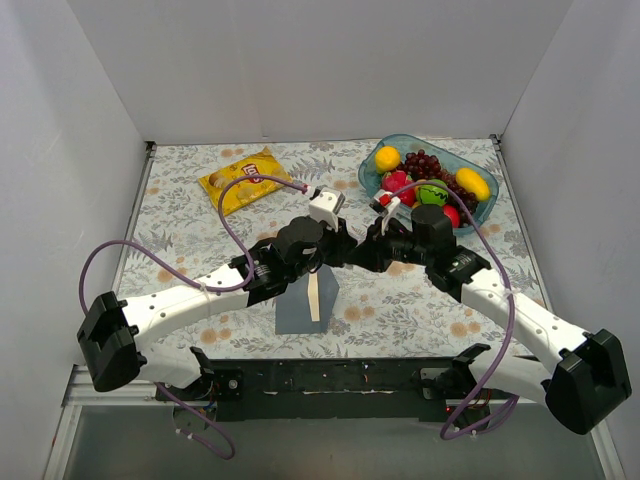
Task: Place the letter into the envelope and seal it
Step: Unscrew the solid glue.
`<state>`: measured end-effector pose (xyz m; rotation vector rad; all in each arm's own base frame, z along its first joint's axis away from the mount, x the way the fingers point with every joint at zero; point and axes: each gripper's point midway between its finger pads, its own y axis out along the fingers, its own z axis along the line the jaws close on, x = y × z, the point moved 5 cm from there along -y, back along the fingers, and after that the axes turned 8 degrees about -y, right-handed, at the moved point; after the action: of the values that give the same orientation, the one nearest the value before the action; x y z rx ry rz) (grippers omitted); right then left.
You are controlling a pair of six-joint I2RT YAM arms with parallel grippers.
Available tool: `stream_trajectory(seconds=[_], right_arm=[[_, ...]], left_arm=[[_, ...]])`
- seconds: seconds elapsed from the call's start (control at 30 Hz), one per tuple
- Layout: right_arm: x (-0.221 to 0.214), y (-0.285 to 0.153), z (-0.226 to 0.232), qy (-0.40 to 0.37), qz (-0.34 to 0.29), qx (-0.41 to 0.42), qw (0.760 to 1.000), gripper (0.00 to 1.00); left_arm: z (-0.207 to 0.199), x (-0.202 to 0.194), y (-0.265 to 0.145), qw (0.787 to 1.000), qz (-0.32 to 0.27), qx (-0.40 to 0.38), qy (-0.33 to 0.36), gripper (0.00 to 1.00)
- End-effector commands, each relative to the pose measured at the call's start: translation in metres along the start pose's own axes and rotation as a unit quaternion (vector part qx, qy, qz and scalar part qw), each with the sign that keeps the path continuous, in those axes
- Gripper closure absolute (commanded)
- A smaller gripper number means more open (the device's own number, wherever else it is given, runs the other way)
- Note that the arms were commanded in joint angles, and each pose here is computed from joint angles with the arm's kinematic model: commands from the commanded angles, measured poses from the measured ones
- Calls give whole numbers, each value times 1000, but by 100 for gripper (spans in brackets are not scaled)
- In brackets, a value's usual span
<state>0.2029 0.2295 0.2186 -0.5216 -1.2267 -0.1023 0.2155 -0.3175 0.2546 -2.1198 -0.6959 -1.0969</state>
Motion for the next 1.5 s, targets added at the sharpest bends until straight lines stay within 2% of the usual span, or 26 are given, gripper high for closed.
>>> stream_trajectory(seconds=[0.0, 0.13, 0.23, 0.37, 0.53, 0.8, 0.83, 0.93, 1.17, 1.43, 1.47], right_arm=[[31, -7, 5, -30, -58, -6, 998, 99], [33, -11, 4, -27, -76, -19, 997, 99], [35, -13, 5, -21, -98, -22, 995, 88], [36, -16, 6, -1, -128, -32, 991, 80], [36, -18, 4, 19, -157, -43, 986, 78], [35, -14, 3, 28, -155, -39, 987, 75], [35, -14, 4, 28, -154, -37, 987, 79], [35, -13, 5, 26, -153, -30, 987, 99], [41, -20, 17, -22, -160, 6, 987, 99], [46, -35, 56, -105, -175, 154, 967, 99], [46, -38, 62, -120, -177, 182, 960, 99]], left_arm=[[1, -2, -4, 1000, -2, 0, -4, 100], [4, 2, -8, 1000, -17, 9, -16, 100], [7, 6, -12, 999, -34, 20, -31, 100], [9, 12, -18, 996, -59, 28, -66, 100], [10, 17, -21, 991, -82, 31, -100, 100], [8, 18, -21, 992, -79, 25, -98, 100], [7, 17, -20, 992, -78, 25, -97, 100], [5, 17, -20, 993, -74, 19, -94, 100], [-6, 18, -32, 994, -70, -46, -68, 100], [-16, 23, -60, 983, -74, -163, -27, 99], [-23, 17, -66, 977, -57, -208, -5, 99]])
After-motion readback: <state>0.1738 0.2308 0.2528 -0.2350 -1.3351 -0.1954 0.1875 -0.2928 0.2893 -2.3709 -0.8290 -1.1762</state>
